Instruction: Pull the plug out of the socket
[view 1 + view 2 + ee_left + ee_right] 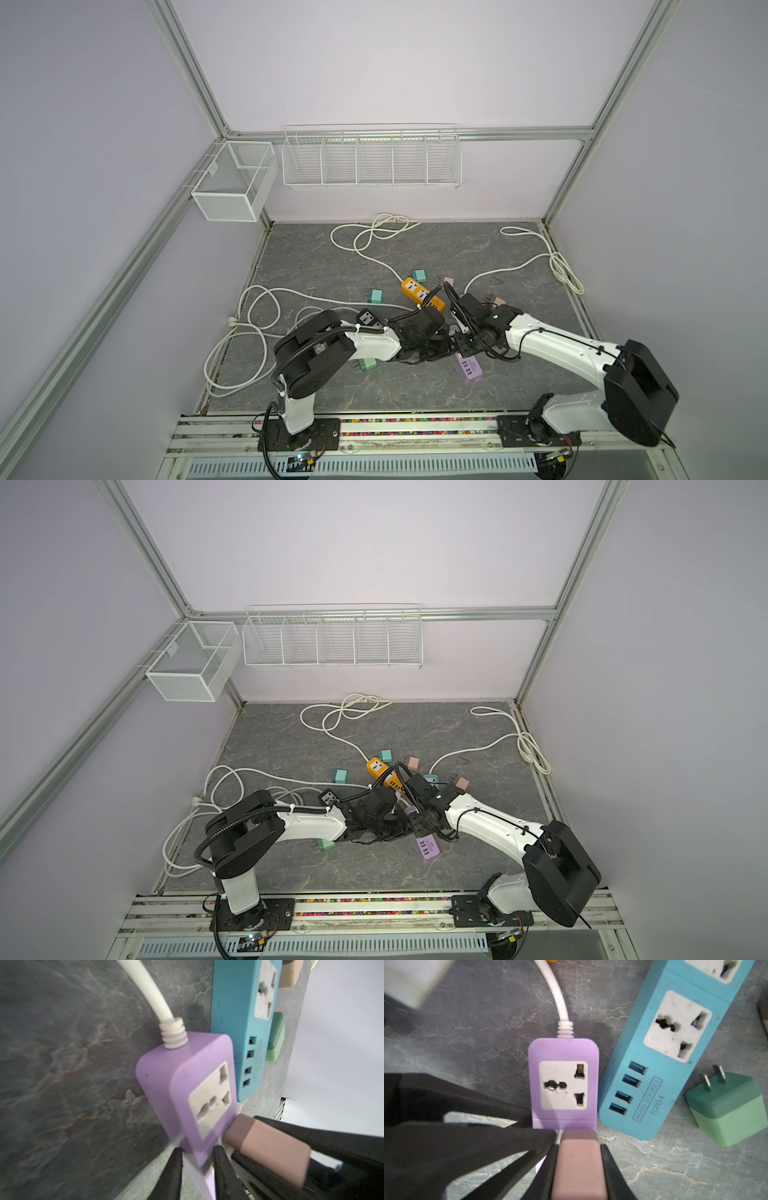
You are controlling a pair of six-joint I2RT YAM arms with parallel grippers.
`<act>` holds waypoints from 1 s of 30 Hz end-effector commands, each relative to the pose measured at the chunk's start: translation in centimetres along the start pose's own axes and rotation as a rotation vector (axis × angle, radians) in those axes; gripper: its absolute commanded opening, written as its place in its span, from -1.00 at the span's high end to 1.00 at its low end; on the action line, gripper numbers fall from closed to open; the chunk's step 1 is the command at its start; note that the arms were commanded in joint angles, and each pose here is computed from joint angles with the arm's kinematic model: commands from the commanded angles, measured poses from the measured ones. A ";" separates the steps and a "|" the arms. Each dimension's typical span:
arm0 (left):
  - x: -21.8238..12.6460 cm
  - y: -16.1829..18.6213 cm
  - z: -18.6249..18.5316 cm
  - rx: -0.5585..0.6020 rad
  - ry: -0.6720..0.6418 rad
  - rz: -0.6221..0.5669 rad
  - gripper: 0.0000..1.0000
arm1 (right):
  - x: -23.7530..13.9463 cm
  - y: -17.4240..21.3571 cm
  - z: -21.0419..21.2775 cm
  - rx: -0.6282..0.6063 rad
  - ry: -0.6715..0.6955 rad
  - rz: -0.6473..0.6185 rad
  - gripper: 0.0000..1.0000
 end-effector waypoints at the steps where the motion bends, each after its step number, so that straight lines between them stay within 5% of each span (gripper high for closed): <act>1: 0.2 5.2 12.9 -0.123 -0.471 0.129 0.48 | -0.7 -1.0 1.4 -0.013 -0.053 -0.048 0.56; 11: 0.1 5.3 13.0 -0.124 -0.481 0.126 0.50 | -1.3 -1.3 -1.8 0.073 0.021 -0.085 0.58; 19: 0.3 5.4 13.2 -0.131 -0.493 0.131 0.52 | -0.8 -0.9 3.0 -0.057 -0.077 -0.078 0.61; 24: 0.2 5.4 13.4 -0.128 -0.503 0.133 0.52 | -1.4 -1.4 0.2 -0.015 0.021 -0.105 0.60; 30: 0.3 5.5 13.5 -0.131 -0.510 0.137 0.52 | -1.7 -1.4 -0.5 -0.005 -0.016 -0.104 0.60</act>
Point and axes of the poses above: each gripper's point midway between its finger pads, its own x axis out along the fingers, its own z axis along the line the jaws close on, y = z × x, the point moved 3 cm from there along -x, back along the fingers, and after that the axes turned 5 degrees about x, right-handed, at the moved point
